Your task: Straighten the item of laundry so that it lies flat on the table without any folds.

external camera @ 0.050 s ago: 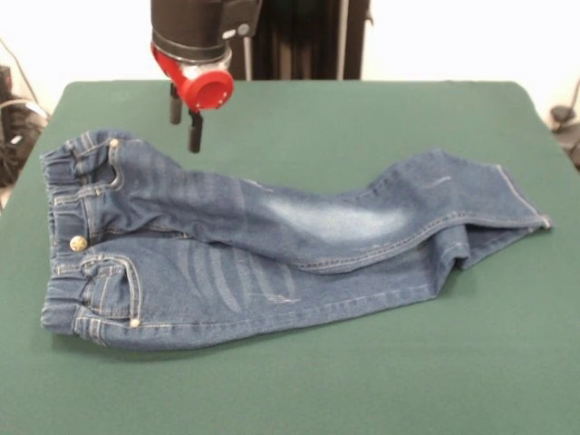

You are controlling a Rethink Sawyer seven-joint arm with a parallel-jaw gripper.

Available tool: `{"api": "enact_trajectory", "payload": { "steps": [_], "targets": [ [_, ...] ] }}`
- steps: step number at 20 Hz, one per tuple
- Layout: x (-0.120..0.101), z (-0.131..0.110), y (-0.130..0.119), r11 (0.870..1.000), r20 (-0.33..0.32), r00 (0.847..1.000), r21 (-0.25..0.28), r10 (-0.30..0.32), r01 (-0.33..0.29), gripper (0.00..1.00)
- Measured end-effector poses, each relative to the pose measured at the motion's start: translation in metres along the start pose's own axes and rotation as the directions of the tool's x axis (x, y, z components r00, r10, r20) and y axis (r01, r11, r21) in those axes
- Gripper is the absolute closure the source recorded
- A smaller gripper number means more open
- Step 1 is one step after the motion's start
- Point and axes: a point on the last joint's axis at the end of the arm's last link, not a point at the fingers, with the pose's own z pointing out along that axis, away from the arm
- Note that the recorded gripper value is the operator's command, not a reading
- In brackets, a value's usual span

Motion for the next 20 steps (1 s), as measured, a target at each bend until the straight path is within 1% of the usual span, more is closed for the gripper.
{"api": "enact_trajectory", "payload": {
  "steps": [3,6,7,13,19,20],
  "targets": [
    [-0.005,-0.006,0.004,1.000,0.010,1.000,-0.010,0.007,-0.007,0.00],
    [-0.013,-0.013,0.010,1.000,0.025,1.000,-0.027,0.015,-0.015,0.00],
    [-0.019,-0.017,0.015,0.999,0.035,0.999,-0.039,0.019,-0.018,0.00],
    [-0.034,-0.029,0.029,0.997,0.050,0.998,-0.065,0.033,-0.030,0.00],
    [-0.054,-0.047,0.051,0.994,0.051,0.997,-0.098,0.060,-0.055,0.00],
    [-0.059,-0.051,0.058,0.993,0.053,0.997,-0.107,0.063,-0.057,0.00]
  ]
}}
